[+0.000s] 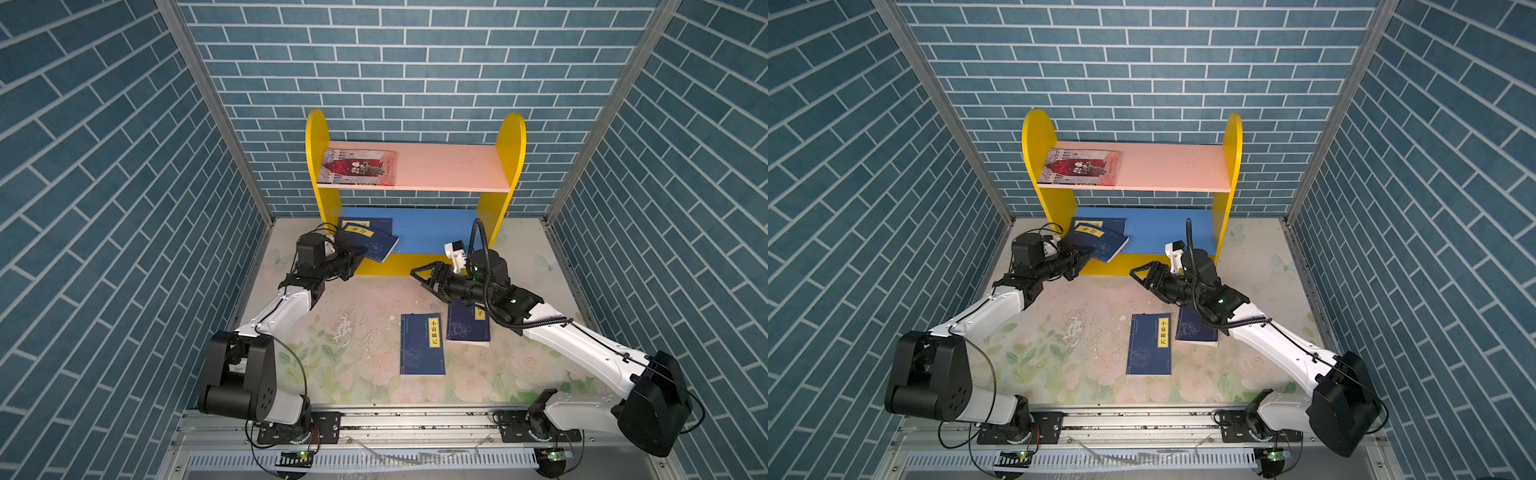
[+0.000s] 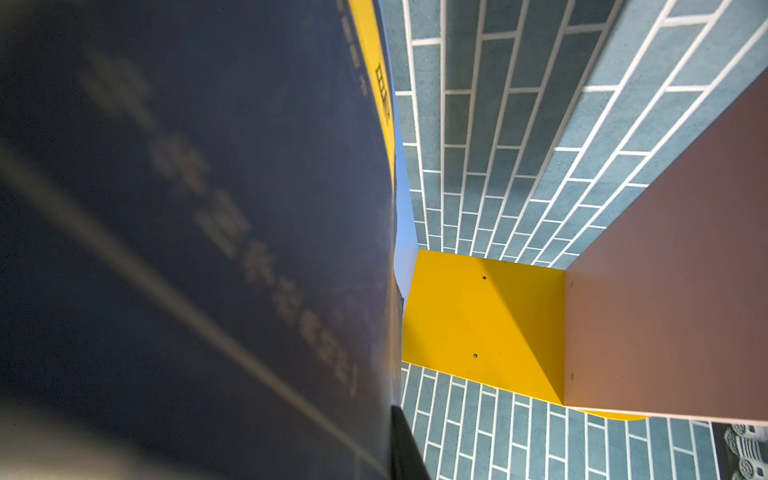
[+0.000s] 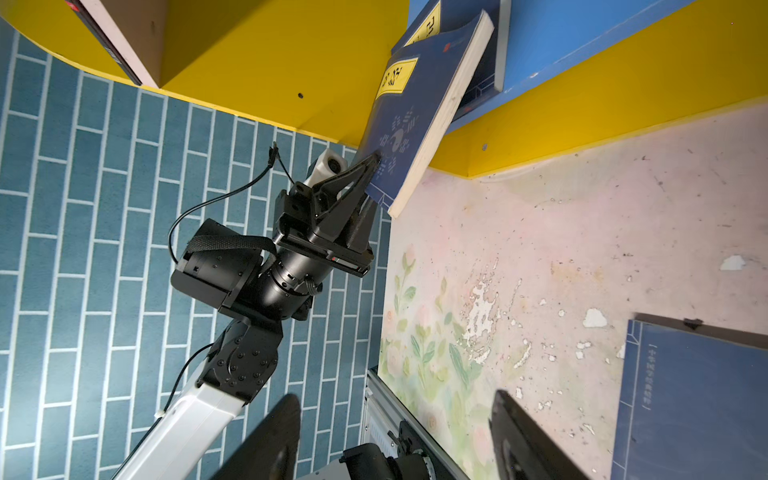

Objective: Stacking books/files
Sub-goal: Pass the book.

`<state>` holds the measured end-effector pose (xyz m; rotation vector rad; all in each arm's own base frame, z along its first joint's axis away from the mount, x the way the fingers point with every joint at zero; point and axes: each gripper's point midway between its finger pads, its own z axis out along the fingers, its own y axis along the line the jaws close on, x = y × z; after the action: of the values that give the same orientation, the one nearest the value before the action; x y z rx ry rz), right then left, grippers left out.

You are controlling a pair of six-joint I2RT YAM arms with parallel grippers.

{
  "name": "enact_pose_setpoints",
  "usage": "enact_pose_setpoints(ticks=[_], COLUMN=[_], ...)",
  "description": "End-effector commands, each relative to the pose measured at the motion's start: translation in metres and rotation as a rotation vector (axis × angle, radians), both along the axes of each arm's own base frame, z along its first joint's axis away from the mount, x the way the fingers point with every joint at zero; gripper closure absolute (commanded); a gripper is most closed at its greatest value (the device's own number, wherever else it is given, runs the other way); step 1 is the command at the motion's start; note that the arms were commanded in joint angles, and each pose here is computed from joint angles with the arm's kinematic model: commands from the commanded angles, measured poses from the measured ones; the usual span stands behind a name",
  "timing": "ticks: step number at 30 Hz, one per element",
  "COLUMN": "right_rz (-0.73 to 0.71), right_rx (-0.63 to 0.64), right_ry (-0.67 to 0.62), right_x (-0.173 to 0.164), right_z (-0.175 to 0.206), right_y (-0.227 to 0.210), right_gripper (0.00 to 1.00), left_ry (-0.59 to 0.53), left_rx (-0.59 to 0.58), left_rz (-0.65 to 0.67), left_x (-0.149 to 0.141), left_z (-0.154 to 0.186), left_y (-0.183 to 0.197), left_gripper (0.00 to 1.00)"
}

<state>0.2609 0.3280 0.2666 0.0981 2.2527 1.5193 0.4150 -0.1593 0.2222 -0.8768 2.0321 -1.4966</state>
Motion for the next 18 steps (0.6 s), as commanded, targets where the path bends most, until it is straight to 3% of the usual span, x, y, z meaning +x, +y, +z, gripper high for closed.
enact_pose_setpoints(ticks=[1, 12, 18], right_rz=[-0.009, -0.032, -0.041], right_rx=[-0.028, -0.041, -0.057], right_ry=[-0.039, -0.06, -0.074], right_x=[0.006, 0.032, 0.047], right_z=[0.0, -0.011, -0.015], right_y=[0.001, 0.018, 0.025], right_gripper=[0.28, 0.29, 0.29], left_ry=[-0.111, -0.128, -0.086], left_rx=[-0.027, -0.056, -0.044], left_rz=[0.014, 0.062, 0.076], left_x=[0.013, 0.032, 0.039], left_z=[0.031, 0.036, 0.022], left_y=[-0.004, -0.004, -0.003], left_gripper=[1.0, 1.0, 1.0])
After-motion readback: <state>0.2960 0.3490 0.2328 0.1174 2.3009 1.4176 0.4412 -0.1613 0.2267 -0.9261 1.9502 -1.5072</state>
